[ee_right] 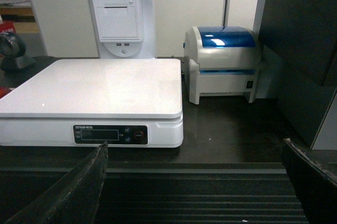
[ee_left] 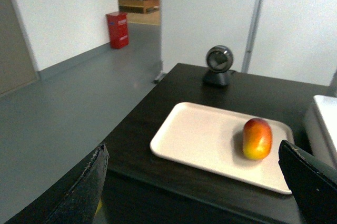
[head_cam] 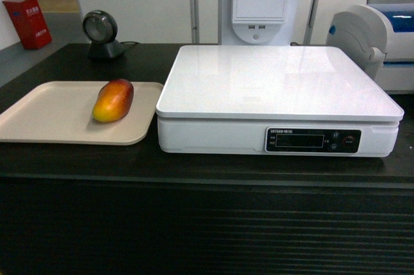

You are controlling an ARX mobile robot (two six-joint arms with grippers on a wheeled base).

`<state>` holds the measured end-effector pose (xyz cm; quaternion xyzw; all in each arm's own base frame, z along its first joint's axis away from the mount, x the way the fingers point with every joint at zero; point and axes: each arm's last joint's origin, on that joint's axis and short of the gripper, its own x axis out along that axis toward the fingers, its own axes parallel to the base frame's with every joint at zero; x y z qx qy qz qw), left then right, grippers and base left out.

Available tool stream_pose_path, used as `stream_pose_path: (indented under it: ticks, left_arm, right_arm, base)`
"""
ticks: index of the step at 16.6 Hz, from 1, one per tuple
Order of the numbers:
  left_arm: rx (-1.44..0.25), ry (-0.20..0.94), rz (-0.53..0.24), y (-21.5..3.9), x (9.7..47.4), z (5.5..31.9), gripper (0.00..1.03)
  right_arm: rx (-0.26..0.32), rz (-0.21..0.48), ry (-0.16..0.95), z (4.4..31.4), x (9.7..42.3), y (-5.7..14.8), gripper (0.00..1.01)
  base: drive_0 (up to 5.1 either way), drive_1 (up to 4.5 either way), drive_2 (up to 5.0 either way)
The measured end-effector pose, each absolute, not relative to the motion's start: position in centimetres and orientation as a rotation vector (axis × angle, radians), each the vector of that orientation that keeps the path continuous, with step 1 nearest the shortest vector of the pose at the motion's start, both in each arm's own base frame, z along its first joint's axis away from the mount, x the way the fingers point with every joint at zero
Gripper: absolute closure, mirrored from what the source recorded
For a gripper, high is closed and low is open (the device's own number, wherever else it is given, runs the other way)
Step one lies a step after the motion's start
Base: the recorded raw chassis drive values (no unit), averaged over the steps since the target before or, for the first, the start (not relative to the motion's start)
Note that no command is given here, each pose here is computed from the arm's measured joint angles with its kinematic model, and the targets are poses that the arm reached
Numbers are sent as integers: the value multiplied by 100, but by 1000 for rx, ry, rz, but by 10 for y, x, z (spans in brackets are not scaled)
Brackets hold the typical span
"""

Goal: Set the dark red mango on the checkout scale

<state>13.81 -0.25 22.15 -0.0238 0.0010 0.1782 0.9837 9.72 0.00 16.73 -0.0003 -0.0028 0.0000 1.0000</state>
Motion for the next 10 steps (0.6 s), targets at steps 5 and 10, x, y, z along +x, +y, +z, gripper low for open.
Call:
stream_pose_path:
  ticks: [5, 10]
  left_arm:
    - [-34, -28, 273, -2, 185, 236, 5]
    - [5, 117, 96, -19, 316, 233, 5]
  right_arm:
    - [-1, 0, -5, 167, 97, 0, 3]
    - [-1, 0, -5, 167, 97, 0, 3]
  base:
    - [0, 0, 0]
    - [0, 0, 0]
